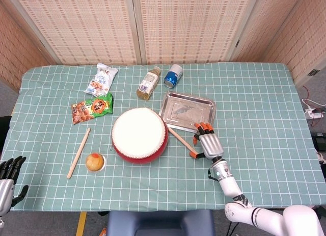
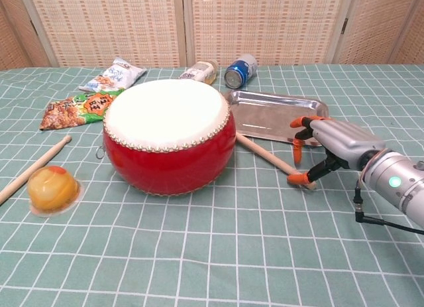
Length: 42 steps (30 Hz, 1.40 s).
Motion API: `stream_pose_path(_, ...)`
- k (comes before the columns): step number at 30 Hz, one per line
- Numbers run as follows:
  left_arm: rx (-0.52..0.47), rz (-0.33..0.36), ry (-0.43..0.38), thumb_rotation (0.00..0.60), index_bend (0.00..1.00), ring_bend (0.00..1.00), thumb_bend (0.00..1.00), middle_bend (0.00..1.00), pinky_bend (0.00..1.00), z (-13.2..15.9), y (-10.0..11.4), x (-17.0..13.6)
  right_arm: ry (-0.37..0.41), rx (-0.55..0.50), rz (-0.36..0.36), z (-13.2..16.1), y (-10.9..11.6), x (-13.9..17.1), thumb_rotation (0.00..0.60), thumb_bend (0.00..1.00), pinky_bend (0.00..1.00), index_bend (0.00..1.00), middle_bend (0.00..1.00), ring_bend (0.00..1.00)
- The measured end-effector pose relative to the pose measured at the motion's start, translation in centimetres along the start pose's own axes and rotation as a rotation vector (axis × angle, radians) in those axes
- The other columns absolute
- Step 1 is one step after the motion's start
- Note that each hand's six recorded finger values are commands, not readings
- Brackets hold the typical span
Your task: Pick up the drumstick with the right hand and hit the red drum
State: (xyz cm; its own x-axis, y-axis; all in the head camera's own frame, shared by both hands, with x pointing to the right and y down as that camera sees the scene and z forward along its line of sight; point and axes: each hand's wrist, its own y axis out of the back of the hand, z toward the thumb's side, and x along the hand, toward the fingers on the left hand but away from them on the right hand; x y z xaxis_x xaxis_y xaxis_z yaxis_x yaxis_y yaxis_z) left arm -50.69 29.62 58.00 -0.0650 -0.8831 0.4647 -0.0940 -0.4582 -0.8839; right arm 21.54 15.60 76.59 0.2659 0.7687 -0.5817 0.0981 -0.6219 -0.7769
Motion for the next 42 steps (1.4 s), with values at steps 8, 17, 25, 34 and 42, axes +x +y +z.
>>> stream_pose_path(8, -0.001, -0.005, -0.001, 0.6, 0.04, 0.0, 0.33, 0.05, 0.0, 0.0, -0.2, 0.1, 0.009, 0.013, 0.008, 0.1, -0.6, -0.1, 0.474, 0.34, 0.08, 0.62, 0.09, 0.0)
stream_pose_path(17, 0.0, -0.005, 0.012, 0.6, 0.04, 0.0, 0.33, 0.05, 0.0, -0.5, -0.1, -0.1, 0.027, 0.003, -0.005, -0.5, 0.2, 0.6, 0.518, 0.42, 0.08, 0.63, 0.09, 0.0)
stream_pose_path(25, 0.008, 0.0, 0.005, 0.6, 0.04, 0.0, 0.33, 0.05, 0.0, 0.0, 0.1, -0.1, 0.094, -0.042, -0.037, -3.0, 5.1, 4.2, 0.518, 0.42, 0.08, 0.63, 0.09, 0.0)
stream_pose_path(34, 0.023, 0.005, 0.004, 0.6, 0.04, 0.0, 0.33, 0.05, 0.0, 0.7, 0.6, -0.4, 0.166, -0.027, 0.063, -5.6, 6.7, 8.4, 0.516, 0.42, 0.06, 0.61, 0.09, 0.0)
stream_pose_path(42, 0.038, 0.005, 0.008, 0.6, 0.04, 0.0, 0.33, 0.05, 0.0, 1.1, 1.0, -0.7, 0.171, 0.062, 0.128, -7.8, 6.3, 6.9, 0.515, 0.42, 0.03, 0.54, 0.09, 0.0)
